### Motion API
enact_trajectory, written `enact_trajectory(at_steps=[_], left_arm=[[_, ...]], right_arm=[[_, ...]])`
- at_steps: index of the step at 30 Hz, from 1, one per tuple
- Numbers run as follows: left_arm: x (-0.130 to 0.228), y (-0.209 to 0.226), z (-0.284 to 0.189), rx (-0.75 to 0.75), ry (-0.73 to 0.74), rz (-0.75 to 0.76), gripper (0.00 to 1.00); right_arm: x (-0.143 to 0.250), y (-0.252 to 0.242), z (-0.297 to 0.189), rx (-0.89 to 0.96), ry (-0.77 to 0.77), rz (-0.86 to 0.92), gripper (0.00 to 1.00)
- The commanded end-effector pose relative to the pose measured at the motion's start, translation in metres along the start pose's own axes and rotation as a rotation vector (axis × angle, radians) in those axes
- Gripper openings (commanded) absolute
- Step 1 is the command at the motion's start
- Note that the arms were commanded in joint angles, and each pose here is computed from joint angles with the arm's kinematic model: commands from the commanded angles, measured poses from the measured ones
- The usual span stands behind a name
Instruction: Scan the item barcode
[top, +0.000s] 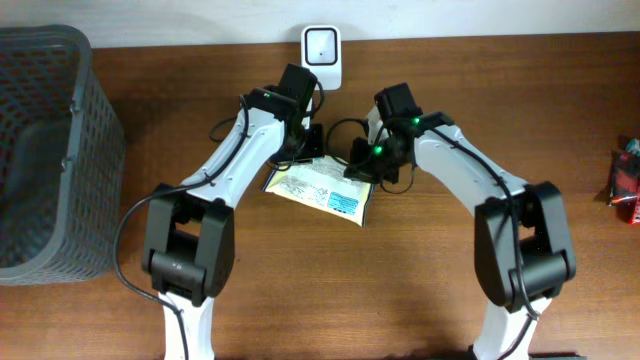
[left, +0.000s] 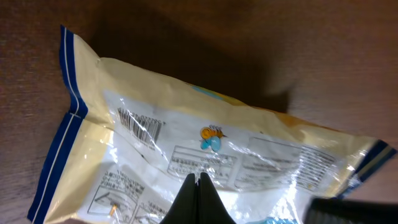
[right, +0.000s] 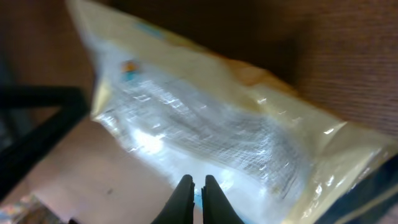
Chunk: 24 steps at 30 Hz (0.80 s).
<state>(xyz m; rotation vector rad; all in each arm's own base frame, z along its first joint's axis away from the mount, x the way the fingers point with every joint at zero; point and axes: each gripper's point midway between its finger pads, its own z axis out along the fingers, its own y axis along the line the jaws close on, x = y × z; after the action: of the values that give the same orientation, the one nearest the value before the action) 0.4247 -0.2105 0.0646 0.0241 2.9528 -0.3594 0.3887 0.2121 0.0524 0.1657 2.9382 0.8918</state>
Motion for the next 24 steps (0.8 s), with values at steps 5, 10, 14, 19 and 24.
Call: enact_trajectory(at_steps=[5,10,14,19,24], left_arm=[[0.008,0.048,0.045,-0.176,0.068,-0.016,0.00],[0.006,0.087,0.038,-0.380,0.047,-0.015,0.00],[0.006,0.110,0.020,-0.481,0.054,-0.072,0.00],[-0.010,0.118,-0.030,-0.490,0.044,-0.204,0.00],[-0.019,0.138,-0.054,-0.493,0.037,-0.282,0.40]], right_arm=[[0.009,-0.064,0.032,0.199,0.028,0.105,0.04],[0.007,-0.079,0.023,0.279,0.011,0.116,0.04],[-0.005,-0.078,-0.005,0.355,-0.011,0.080,0.08],[-0.018,-0.049,-0.057,0.413,0.014,-0.021,0.21],[-0.014,-0.049,-0.073,0.441,0.047,-0.043,0.99]])
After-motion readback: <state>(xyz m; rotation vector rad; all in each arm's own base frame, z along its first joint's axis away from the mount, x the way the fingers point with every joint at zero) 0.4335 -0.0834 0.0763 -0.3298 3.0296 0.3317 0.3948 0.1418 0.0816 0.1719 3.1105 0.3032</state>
